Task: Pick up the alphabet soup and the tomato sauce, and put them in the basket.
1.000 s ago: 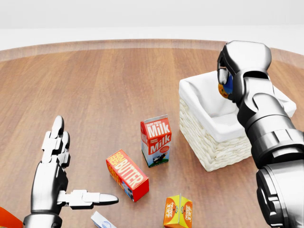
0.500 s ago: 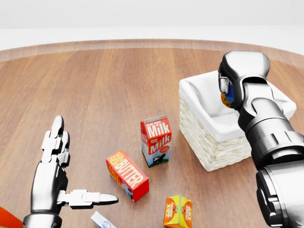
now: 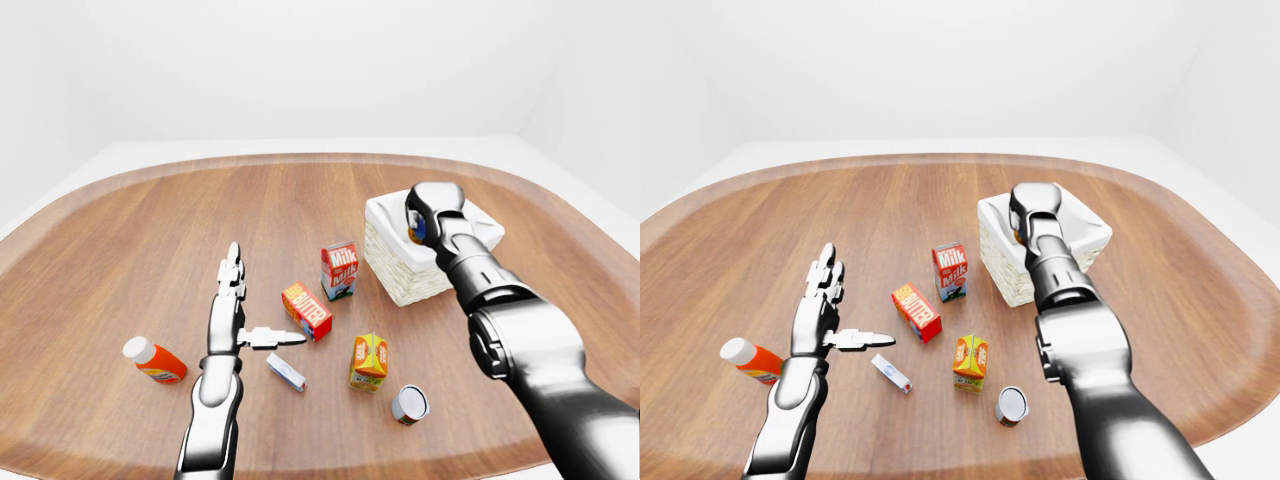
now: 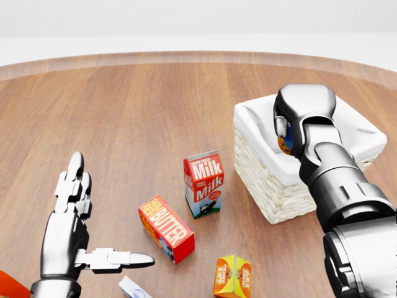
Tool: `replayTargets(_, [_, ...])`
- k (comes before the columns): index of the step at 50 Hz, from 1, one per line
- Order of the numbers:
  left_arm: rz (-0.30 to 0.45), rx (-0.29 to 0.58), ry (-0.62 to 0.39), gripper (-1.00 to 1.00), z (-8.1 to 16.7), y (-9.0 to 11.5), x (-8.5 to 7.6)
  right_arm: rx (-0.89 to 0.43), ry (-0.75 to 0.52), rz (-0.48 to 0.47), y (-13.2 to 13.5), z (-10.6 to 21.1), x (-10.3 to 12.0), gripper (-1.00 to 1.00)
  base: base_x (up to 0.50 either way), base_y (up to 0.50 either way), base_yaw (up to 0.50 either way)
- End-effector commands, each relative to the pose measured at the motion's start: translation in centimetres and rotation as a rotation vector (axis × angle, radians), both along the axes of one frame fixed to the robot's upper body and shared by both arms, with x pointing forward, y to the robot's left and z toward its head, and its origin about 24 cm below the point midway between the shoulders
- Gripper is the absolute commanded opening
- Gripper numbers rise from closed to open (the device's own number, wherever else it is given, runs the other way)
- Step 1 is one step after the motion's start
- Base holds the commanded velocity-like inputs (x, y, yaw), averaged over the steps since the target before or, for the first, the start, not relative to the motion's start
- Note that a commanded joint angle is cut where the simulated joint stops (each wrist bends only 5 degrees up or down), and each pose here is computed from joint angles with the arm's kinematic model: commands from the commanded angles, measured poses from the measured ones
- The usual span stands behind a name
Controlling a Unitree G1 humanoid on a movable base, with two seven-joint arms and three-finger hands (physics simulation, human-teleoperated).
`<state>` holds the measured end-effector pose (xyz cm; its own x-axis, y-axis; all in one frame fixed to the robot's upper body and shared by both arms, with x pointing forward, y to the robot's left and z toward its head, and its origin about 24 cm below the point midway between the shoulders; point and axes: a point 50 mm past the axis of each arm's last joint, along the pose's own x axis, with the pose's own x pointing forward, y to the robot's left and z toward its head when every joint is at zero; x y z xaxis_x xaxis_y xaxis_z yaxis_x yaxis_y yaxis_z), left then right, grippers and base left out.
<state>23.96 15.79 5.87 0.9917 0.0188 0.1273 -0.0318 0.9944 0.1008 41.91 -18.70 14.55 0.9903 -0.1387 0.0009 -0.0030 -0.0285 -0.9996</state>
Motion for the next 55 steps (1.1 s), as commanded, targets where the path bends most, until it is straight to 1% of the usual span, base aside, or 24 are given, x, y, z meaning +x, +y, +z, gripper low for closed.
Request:
replayTargets(1, [-0.008,-0.017,0.005,1.0,-0.11,0.03,-0.01,0.011,-0.009,0.003,0.23,-0.65,-0.17,-1.0,0.0,0.0,0.0])
replayTargets(15, [-0.009,-0.015,0.002,1.0,-0.04,-0.01,-0.08,0.018,0.002,-0.004,0.02,-1.39,-0.4,-1.0,0.0,0.0,0.0])
replayTargets(24, [-0.011,-0.015,-0.012,1.0,0.29,0.02,-0.12,0.013,0.0,-0.002,0.02,-0.99,-0.28,-1.0,0.0,0.0,0.0])
replayTargets(54, [-0.011,-0.015,-0.012,1.0,0.3,0.02,-0.12,0.013,-0.005,-0.013,-0.41,-0.53,-0.2,-1.0,0.0,0.0,0.0])
replayTargets(55, [-0.011,-0.014,-0.012,1.0,0.3,0.02,-0.12,0.014,0.003,-0.014,-0.44,-0.56,-0.21,0.6,0.0,0.0,0.0])
